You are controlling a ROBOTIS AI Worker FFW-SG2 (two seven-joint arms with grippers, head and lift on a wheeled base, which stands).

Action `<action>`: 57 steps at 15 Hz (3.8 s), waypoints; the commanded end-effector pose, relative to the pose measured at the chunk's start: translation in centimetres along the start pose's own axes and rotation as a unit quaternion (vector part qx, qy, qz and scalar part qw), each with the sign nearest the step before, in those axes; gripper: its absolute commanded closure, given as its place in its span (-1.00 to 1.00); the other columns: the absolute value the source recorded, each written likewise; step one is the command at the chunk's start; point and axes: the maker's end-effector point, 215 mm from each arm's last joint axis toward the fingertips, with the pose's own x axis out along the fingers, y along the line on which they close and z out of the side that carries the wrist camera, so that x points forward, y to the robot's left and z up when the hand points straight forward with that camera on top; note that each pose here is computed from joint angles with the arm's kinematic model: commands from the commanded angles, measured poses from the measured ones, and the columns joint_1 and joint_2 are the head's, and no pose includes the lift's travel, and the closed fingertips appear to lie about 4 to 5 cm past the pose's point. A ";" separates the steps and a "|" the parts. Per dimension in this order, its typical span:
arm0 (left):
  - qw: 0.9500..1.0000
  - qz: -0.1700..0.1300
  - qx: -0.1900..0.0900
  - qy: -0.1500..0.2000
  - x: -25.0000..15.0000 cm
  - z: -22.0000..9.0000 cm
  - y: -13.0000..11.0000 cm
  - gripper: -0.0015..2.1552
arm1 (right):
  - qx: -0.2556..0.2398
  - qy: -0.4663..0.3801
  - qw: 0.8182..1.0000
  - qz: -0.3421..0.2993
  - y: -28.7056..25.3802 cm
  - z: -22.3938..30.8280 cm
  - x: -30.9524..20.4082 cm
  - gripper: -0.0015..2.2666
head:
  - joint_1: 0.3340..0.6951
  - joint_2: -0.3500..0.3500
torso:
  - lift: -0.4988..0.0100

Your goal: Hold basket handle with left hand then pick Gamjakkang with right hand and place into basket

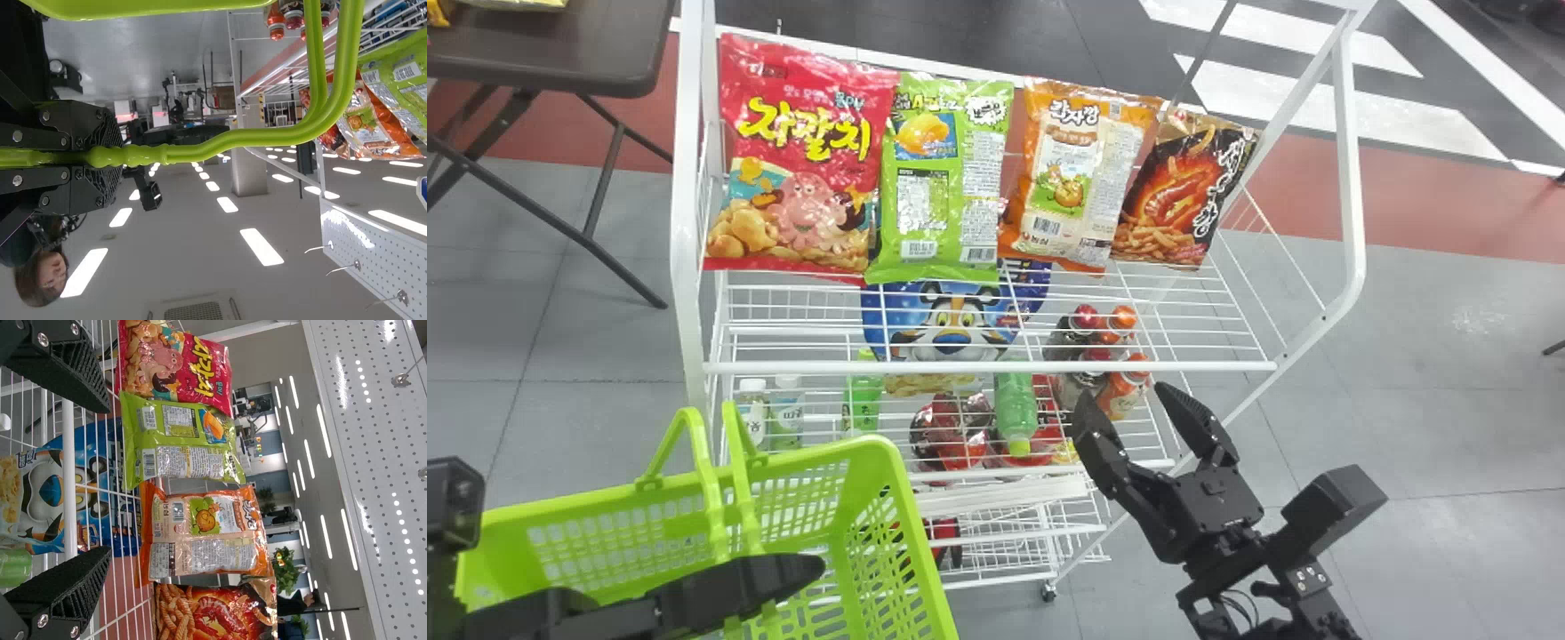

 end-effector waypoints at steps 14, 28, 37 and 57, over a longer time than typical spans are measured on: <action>1.000 -0.006 0.013 0.009 0.7 0.9 -0.8 0.99 | 0.005 0.013 1.000 -0.019 -1.3 1.1 5.0 -0.92 | 1.00 -1.00 | 0.89; 1.000 -0.005 0.001 0.016 0.6 -0.1 -0.8 0.99 | 0.050 0.063 0.994 -0.072 -8.2 6.2 19.7 -0.95 | 1.00 -1.00 | 0.89; 1.000 -0.010 -0.005 0.016 0.2 -0.2 -1.1 0.99 | 0.028 0.156 0.987 -0.039 -7.8 3.6 26.0 -0.91 | 1.00 -1.00 | 0.89; 1.000 -0.009 -0.004 0.012 -0.2 0.2 -1.1 0.99 | -0.035 0.126 0.988 -0.082 -6.8 6.3 18.3 0.99 | 1.00 -1.00 | 0.89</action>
